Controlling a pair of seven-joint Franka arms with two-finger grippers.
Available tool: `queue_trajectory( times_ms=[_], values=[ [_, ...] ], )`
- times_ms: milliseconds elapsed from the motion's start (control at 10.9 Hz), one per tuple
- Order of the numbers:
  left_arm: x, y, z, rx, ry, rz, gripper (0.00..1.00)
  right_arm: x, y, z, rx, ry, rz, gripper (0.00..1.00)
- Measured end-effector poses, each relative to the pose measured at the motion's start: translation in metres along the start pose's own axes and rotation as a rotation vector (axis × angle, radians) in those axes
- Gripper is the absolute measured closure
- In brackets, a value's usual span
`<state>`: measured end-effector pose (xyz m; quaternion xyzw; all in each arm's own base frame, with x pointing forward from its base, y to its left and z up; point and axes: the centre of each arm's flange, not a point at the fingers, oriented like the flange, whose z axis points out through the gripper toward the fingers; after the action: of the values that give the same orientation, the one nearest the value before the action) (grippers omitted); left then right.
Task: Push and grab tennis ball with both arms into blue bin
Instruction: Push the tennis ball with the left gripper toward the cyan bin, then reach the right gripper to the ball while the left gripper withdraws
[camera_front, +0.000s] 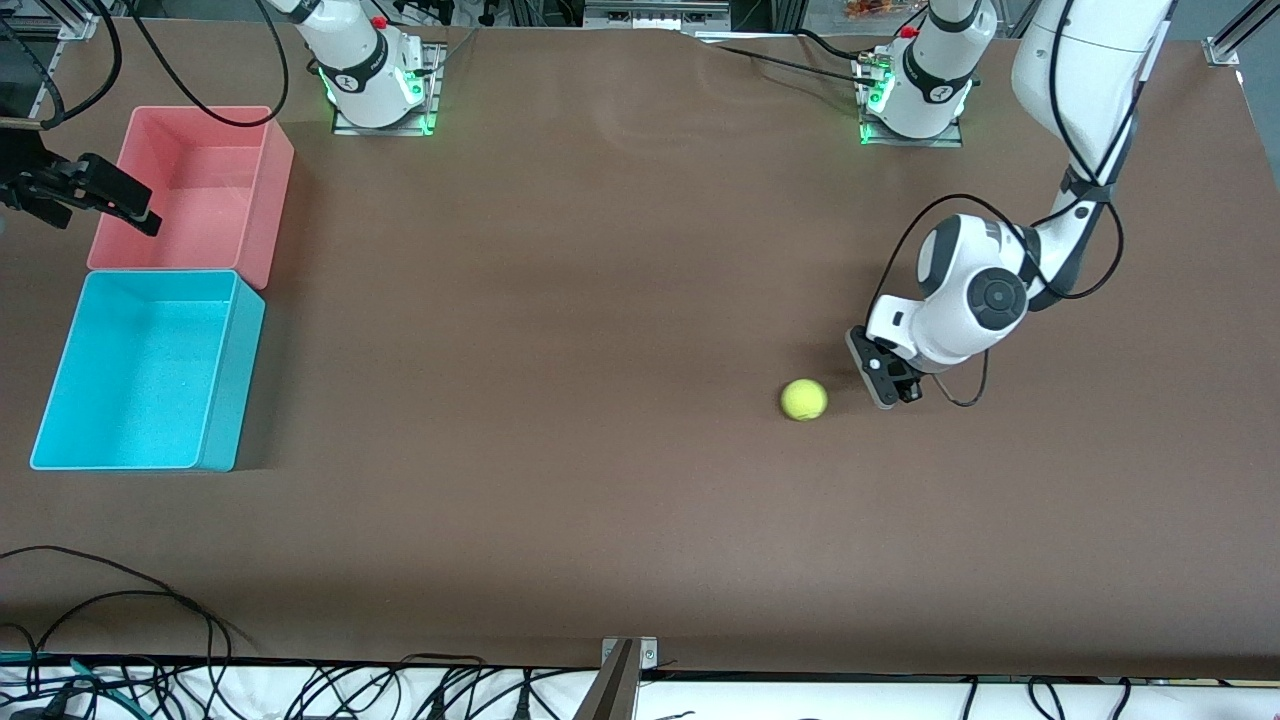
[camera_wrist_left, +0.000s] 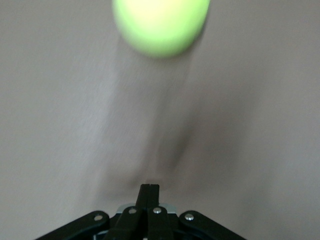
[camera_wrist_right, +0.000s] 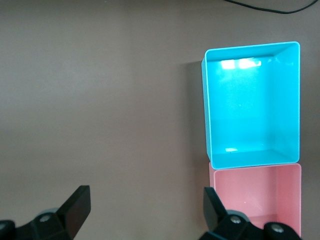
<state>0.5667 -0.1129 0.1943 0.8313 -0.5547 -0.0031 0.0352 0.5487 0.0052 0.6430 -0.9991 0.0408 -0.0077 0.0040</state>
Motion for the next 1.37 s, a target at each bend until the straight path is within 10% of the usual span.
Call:
queue_trajectory(
  times_ms=[732, 1373],
  values=[
    [-0.051, -0.022, -0.07, -0.022, -0.024, -0.052, 0.88, 0.021, -0.006, 0.047, 0.019, -0.09, -0.003, 0.0],
    [-0.094, -0.015, -0.128, 0.028, -0.013, -0.121, 0.02, 0.088, -0.03, 0.176, 0.13, -0.134, 0.014, 0.0]
  ],
)
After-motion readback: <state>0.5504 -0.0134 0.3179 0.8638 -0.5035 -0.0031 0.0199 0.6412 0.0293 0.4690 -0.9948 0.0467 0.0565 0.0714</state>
